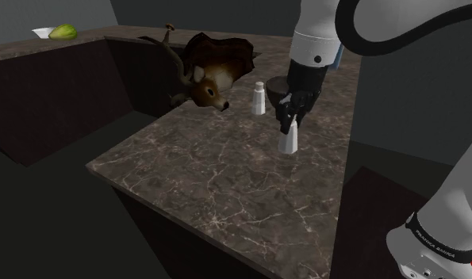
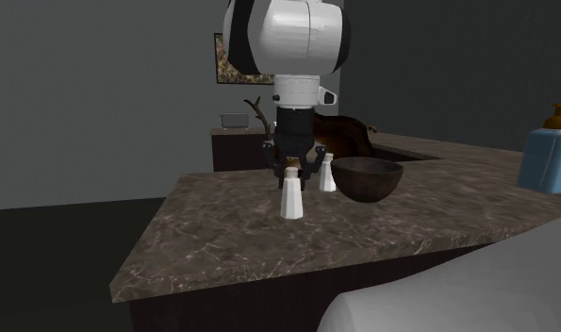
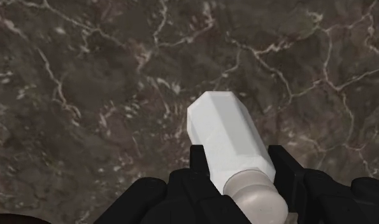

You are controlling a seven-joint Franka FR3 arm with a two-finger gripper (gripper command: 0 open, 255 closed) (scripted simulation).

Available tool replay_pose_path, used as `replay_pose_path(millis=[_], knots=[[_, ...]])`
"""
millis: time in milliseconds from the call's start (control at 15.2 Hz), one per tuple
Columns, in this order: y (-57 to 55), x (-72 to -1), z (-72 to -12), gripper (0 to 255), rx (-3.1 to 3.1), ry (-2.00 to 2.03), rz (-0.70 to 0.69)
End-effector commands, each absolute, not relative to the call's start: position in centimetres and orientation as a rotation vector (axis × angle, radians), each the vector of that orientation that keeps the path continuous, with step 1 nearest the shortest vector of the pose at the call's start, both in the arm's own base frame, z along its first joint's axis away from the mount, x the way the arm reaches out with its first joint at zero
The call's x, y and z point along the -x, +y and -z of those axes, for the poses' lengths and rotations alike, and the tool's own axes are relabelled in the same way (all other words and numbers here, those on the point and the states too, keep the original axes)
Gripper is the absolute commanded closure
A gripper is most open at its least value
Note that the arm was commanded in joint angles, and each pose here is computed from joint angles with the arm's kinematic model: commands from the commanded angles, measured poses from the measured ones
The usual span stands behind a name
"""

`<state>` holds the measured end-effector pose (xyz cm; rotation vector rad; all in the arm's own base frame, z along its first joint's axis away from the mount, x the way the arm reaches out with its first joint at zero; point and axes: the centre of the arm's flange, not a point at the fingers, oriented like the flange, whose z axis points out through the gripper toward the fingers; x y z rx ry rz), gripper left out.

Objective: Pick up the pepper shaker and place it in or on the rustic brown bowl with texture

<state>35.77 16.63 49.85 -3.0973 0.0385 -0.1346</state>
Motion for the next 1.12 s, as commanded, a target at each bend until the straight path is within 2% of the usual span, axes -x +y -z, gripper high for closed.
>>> replay_pose_path(millis=[0, 1056], knots=[[16.6, -35.8, -50.7, 255, 3.097, 0.038, 0.134], [16.6, -35.8, -59.1, 255, 3.097, 0.038, 0.134]])
